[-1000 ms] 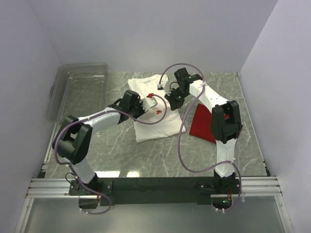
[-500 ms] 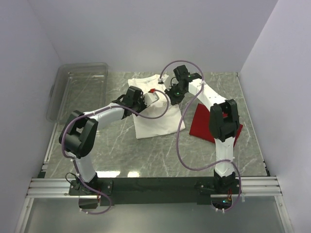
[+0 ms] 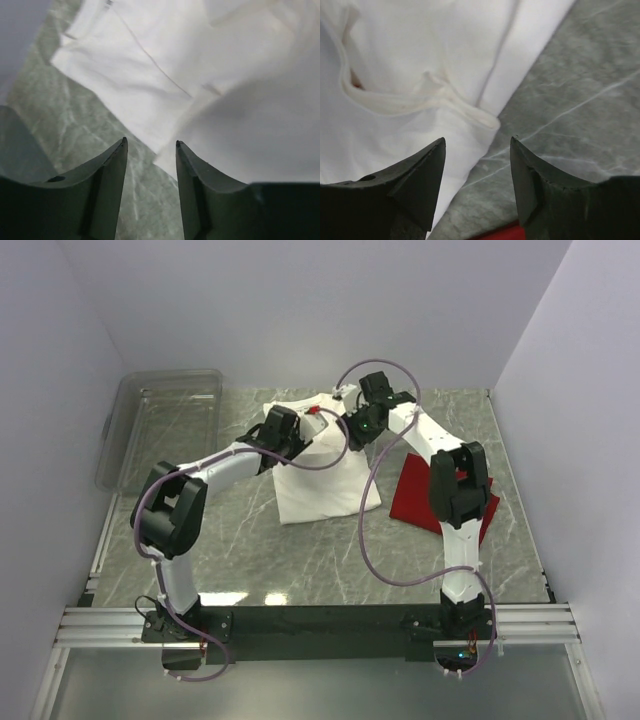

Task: Fold and stack the t-shirts
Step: Fold the tshirt

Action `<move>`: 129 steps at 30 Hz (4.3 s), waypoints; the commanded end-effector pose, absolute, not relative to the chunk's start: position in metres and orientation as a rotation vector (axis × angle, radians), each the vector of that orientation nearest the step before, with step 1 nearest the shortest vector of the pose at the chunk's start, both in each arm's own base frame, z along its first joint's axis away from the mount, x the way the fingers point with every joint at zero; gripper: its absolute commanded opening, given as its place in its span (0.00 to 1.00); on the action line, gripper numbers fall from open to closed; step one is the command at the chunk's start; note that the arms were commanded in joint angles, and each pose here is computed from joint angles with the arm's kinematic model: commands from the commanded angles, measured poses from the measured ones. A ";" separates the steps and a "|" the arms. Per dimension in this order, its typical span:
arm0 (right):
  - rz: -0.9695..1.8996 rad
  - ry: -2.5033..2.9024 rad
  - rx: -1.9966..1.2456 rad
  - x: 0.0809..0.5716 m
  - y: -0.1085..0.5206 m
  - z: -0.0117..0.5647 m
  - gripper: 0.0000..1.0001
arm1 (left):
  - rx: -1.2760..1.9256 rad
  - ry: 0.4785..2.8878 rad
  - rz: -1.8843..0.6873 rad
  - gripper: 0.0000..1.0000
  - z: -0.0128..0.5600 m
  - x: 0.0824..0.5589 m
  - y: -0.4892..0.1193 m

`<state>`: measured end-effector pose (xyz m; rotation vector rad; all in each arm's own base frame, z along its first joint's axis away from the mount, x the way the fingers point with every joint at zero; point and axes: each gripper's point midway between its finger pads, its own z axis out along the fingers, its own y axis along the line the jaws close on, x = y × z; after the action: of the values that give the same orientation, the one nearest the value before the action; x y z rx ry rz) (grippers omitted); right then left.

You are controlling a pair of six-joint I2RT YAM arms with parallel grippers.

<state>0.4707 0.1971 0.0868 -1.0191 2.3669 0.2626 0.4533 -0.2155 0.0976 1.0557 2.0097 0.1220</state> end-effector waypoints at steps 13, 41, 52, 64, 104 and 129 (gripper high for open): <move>0.558 1.914 -1.271 0.402 0.171 0.172 0.57 | 0.985 1.883 -0.208 0.68 0.167 0.349 -0.211; 0.647 2.419 -0.745 0.495 0.182 0.086 0.52 | 0.169 2.290 -0.340 0.56 0.094 0.443 -0.175; 0.654 2.471 -0.747 0.495 0.182 0.066 0.51 | 0.167 2.334 -0.353 0.55 0.074 0.453 -0.179; 0.666 2.495 -0.741 0.496 0.184 0.059 0.48 | 0.172 2.367 -0.399 0.34 0.059 0.466 -0.187; 0.746 2.323 -0.567 0.538 0.191 0.118 0.00 | 0.140 2.131 -0.575 0.01 0.127 0.502 -0.174; 0.620 2.265 -0.356 0.595 0.202 0.119 0.22 | -0.128 2.224 -0.436 0.01 0.084 0.553 -0.139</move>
<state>0.5813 0.1915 0.1010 -0.3498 2.3367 0.6439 0.5413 -0.1459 0.0601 -0.0855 2.2719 -0.4622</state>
